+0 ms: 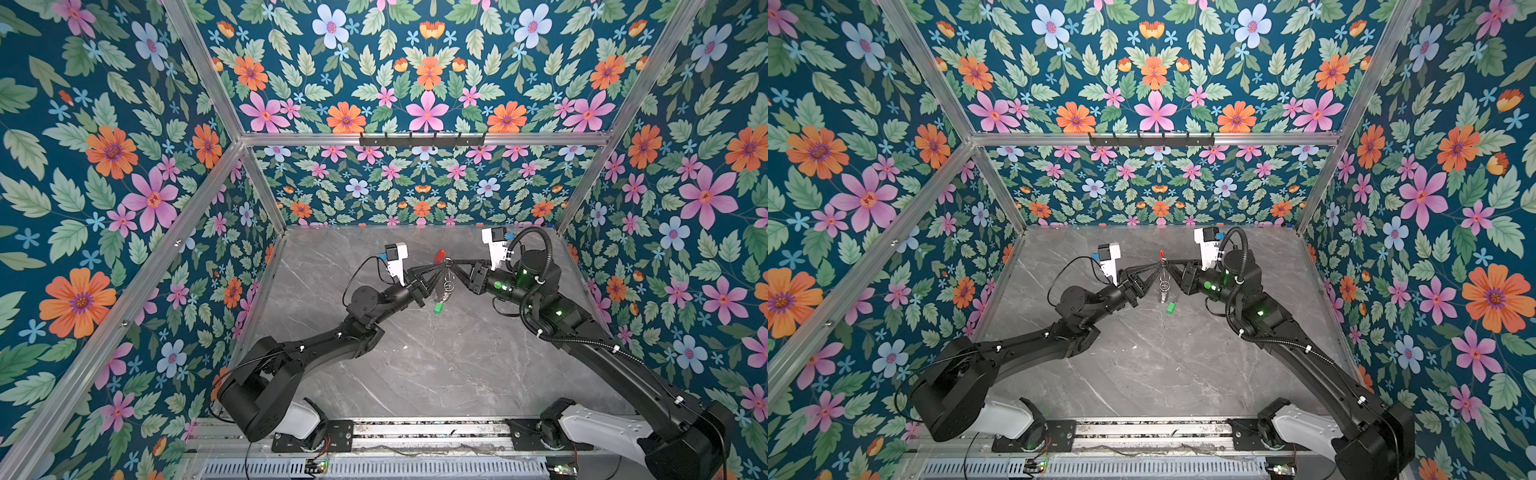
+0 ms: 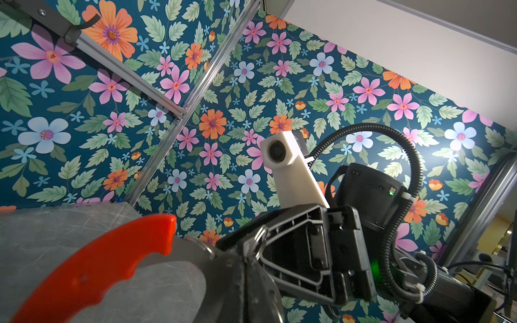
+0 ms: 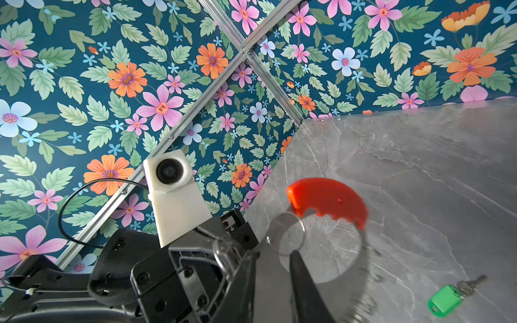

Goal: Put the keys on the keyring

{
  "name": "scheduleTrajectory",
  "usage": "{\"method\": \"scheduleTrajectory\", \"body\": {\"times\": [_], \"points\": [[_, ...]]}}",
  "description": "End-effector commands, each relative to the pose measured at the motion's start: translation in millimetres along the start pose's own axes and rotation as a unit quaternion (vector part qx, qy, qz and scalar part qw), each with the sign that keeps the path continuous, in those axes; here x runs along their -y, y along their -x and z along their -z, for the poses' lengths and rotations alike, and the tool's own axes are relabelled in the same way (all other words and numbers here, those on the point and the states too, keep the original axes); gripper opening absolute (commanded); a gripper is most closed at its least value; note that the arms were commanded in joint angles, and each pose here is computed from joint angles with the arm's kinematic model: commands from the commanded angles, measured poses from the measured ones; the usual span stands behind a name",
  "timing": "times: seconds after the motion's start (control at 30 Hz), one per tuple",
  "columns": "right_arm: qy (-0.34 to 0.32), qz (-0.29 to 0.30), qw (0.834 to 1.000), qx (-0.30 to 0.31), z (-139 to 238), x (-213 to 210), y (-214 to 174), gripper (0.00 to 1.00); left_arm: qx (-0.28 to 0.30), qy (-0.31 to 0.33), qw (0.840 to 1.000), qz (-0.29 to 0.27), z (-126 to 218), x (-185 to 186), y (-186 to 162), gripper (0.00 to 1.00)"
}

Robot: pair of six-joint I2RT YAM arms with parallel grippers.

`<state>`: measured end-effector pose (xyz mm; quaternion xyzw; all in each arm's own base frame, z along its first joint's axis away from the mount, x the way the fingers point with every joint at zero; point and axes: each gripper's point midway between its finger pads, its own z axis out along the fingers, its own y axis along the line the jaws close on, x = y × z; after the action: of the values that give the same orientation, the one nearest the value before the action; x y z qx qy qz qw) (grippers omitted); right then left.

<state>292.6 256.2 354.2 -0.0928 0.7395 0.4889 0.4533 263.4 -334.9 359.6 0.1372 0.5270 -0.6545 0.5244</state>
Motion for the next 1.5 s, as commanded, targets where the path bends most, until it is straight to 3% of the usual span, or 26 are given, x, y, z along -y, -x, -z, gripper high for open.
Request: {"method": "scheduleTrajectory", "body": {"times": [0.0, 0.13, 0.23, 0.47, 0.93, 1.27, 1.47], "points": [[0.01, 0.003, 1.0, 0.023, 4, -4, 10, 0.24, 0.023, -0.007, 1.0, -0.011, 2, 7, 12, 0.0], [0.017, -0.026, 0.998, 0.055, 17, 8, 21, 0.24, 0.029, 0.0, 1.0, -0.01, 3, 6, 15, 0.0], [0.039, -0.016, 0.997, 0.062, 22, 0, 24, 0.25, 0.026, 0.002, 1.0, -0.006, 2, 3, 13, 0.0], [0.098, 0.002, 0.995, 0.034, 17, -21, 20, 0.32, 0.02, 0.004, 1.0, -0.001, -2, -2, 9, 0.0], [0.103, -0.003, 0.994, 0.024, 4, -17, 20, 0.3, 0.015, -0.002, 1.0, 0.003, -7, -1, 9, 0.0], [0.109, -0.002, 0.994, 0.024, 1, -18, 20, 0.17, 0.009, -0.002, 1.0, 0.009, -9, -3, 6, 0.0], [0.11, 0.0, 0.994, 0.022, -1, -18, 19, 0.0, 0.008, -0.001, 1.0, 0.012, -9, -4, 5, 0.0]]}}
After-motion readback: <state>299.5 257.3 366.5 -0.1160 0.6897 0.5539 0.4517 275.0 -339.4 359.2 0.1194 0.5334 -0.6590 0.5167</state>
